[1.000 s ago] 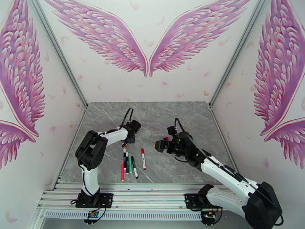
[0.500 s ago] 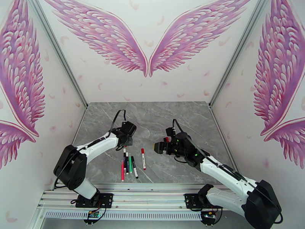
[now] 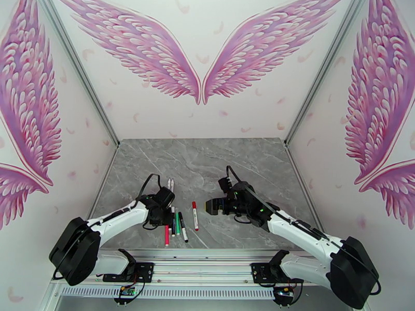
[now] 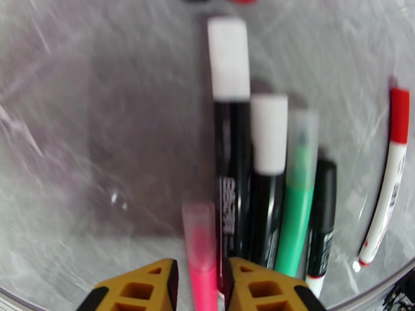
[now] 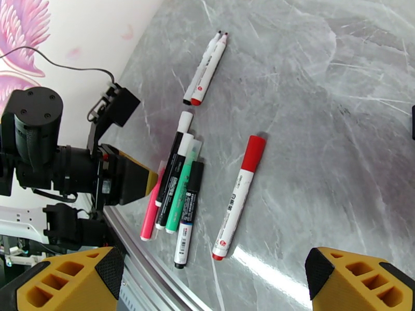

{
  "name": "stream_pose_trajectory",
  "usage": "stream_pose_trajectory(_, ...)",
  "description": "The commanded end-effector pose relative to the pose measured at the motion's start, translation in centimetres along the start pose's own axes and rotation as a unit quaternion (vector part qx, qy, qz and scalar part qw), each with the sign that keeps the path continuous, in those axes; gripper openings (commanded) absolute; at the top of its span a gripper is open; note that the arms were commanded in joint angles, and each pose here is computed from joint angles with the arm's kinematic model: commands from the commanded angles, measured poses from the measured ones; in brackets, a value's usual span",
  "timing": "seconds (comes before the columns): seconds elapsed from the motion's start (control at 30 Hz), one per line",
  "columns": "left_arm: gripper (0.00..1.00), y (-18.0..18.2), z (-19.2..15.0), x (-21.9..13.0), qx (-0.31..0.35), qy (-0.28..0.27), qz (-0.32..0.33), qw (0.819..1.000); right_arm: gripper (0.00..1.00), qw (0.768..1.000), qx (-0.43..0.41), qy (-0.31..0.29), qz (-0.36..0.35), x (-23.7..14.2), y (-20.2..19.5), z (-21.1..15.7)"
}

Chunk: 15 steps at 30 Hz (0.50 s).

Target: Open the pen caps

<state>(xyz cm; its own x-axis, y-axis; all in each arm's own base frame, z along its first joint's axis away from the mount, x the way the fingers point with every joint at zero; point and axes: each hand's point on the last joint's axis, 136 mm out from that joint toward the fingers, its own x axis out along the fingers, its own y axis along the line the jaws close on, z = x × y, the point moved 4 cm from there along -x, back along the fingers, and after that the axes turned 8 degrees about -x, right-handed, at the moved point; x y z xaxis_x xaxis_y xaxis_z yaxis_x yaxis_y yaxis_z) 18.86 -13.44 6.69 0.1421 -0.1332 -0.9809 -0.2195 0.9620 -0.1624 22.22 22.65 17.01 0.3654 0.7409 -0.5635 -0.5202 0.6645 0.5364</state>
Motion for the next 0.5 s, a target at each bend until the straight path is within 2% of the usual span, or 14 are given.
stream_pose_trajectory(0.0, 0.31, -0.7, -1.0, 0.2, -0.005, 0.022, -0.041, 0.999, 0.99, 1.000, -0.012, -0.005, 0.014, -0.1, 1.0, 0.8)
stream_pose_trajectory(0.13, 0.30, -0.3, -1.6, 0.8, -0.002, 0.037, -0.030, 0.999, 0.99, 1.000, -0.008, -0.004, 0.012, 0.0, 0.9, 0.7)
stream_pose_trajectory(0.33, 0.25, 1.1, -1.6, 0.8, -0.012, 0.028, 0.012, 0.999, 0.99, 1.000, -0.005, 0.000, 0.008, 0.1, 0.7, 0.4)
stream_pose_trajectory(0.47, 0.25, 1.6, -2.0, 0.6, -0.016, 0.031, 0.020, 0.999, 0.99, 1.000, -0.003, 0.000, 0.007, 0.2, 0.7, 0.4)
